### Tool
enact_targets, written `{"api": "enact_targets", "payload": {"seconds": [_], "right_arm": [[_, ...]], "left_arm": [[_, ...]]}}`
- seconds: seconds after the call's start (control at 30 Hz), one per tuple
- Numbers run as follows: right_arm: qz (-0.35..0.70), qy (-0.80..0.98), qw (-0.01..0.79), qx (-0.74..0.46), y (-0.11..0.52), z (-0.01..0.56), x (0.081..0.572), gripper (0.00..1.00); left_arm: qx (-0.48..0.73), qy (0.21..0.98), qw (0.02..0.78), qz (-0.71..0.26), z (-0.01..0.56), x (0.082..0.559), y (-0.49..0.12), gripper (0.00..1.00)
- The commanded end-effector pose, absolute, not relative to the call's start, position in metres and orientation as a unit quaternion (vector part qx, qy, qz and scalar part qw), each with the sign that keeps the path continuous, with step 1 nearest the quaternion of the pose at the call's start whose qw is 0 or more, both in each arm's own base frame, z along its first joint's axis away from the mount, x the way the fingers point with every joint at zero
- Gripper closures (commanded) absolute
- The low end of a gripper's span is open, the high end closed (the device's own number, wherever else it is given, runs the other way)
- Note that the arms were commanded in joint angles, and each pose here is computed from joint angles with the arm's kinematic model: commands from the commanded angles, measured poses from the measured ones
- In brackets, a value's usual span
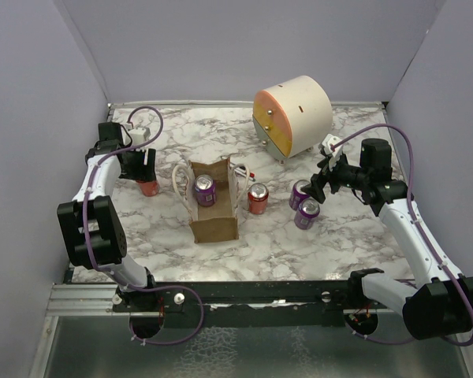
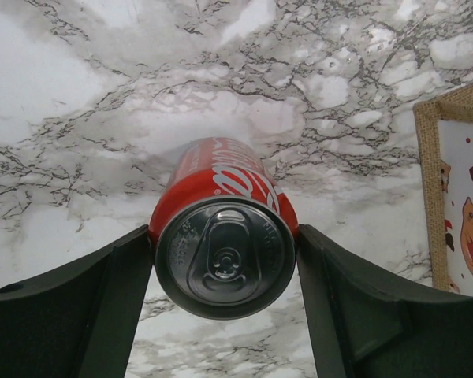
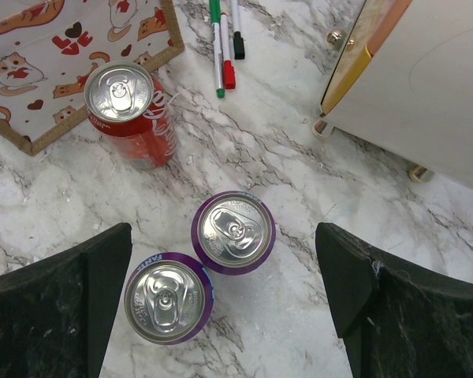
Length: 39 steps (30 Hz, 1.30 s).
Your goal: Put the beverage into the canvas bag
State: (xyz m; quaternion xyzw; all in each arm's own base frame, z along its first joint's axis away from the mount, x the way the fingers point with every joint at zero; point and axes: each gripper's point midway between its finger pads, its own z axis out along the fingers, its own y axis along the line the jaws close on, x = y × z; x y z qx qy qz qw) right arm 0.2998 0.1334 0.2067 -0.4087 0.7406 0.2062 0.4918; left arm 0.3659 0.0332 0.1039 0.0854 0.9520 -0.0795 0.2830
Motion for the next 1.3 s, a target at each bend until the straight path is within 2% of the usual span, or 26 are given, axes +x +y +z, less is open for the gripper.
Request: {"api": "enact_targets", "payload": {"seconds": [0.0, 0.37, 0.53, 0.7, 1.0, 1.27], "right_arm": [[0.195, 0.737, 0.499, -0.412, 0.133, 0.207, 0.303, 0.01], [0.197, 0.736, 0.5, -0.413, 0.133, 0.208, 0.303, 0.0], [0.199, 0.735, 0.499, -0.413, 0.134, 0.208, 0.303, 0.01], [0.199, 0.734, 0.5, -0.414, 0.134, 0.208, 0.303, 0.01], [0.201, 0.734, 0.499, -0.414, 0.135, 0.208, 0.303, 0.01], [0.199, 0.735, 0.499, -0.414, 0.134, 0.208, 0.303, 0.01]], "left_arm": [[0.09, 0.947, 0.3, -0.069, 0.104, 0.373, 0.037, 0.35], [0.12, 0.928, 0.347, -0.07, 0.151, 0.376, 0.031, 0.73], [0.144, 0.909, 0.383, -0.077, 0.194, 0.375, 0.021, 0.89], [0.185, 0.877, 0.434, -0.089, 0.252, 0.374, -0.003, 1.0], [0.285, 0.794, 0.52, -0.136, 0.354, 0.355, -0.084, 1.0], [0.401, 0.724, 0.504, -0.248, 0.365, 0.31, -0.162, 1.0]]}}
